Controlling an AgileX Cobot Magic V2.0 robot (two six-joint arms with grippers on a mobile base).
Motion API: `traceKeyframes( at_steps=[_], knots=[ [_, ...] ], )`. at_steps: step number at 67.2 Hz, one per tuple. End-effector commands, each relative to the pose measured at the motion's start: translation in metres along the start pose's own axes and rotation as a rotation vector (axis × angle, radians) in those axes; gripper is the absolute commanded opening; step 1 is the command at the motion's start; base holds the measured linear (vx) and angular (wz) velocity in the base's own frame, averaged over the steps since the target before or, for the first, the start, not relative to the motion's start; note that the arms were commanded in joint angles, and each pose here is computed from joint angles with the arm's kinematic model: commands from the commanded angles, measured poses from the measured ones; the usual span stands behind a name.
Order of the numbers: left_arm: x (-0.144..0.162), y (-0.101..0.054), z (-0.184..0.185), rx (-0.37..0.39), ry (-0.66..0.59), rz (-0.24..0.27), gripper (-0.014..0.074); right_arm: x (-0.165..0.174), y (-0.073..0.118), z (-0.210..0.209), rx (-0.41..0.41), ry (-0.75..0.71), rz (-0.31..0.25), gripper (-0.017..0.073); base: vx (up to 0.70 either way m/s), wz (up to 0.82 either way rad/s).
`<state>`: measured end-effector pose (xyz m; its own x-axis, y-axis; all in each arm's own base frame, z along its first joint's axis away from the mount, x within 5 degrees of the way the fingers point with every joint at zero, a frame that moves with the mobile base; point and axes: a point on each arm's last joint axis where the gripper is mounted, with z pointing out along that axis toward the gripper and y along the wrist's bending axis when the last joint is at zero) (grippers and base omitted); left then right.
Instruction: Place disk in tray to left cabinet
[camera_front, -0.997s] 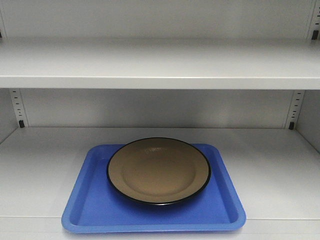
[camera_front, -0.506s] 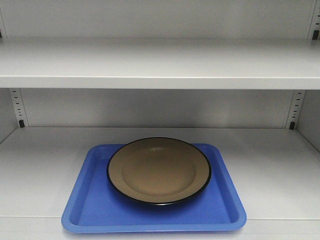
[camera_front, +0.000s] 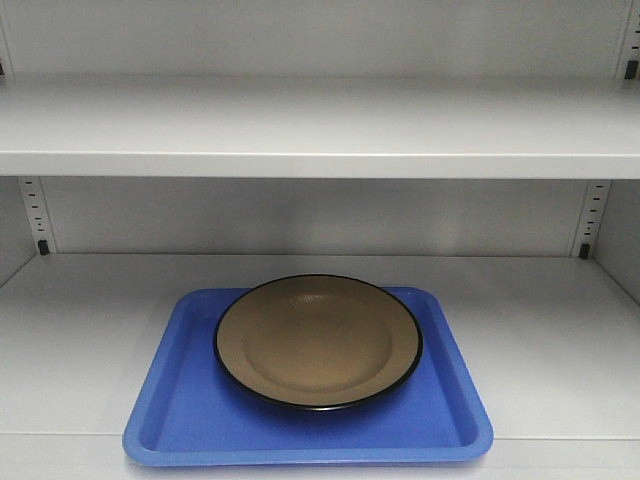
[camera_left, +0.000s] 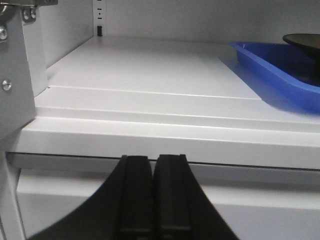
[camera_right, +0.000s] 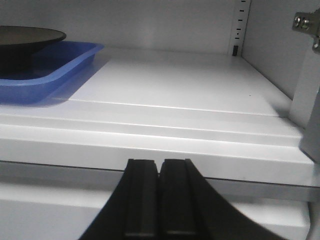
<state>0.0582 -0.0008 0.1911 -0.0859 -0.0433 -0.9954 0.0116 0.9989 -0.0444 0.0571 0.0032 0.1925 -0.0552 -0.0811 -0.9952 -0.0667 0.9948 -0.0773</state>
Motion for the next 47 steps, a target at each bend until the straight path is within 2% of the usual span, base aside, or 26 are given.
traceKeyframes(
  at_steps=[1, 47],
  knots=[
    [0.0003, 0.0, 0.0023, 0.001, -0.04, 0.001, -0.0006, 0.0012, 0.0005, 0.0022, 0.001, -0.038, -0.001, -0.0008, 0.0, 0.0],
    [0.0003, 0.0, 0.0023, 0.001, -0.04, 0.001, -0.0006, 0.0012, 0.0005, 0.0022, 0.001, -0.038, -0.001, -0.0008, 0.0, 0.0]
  ],
)
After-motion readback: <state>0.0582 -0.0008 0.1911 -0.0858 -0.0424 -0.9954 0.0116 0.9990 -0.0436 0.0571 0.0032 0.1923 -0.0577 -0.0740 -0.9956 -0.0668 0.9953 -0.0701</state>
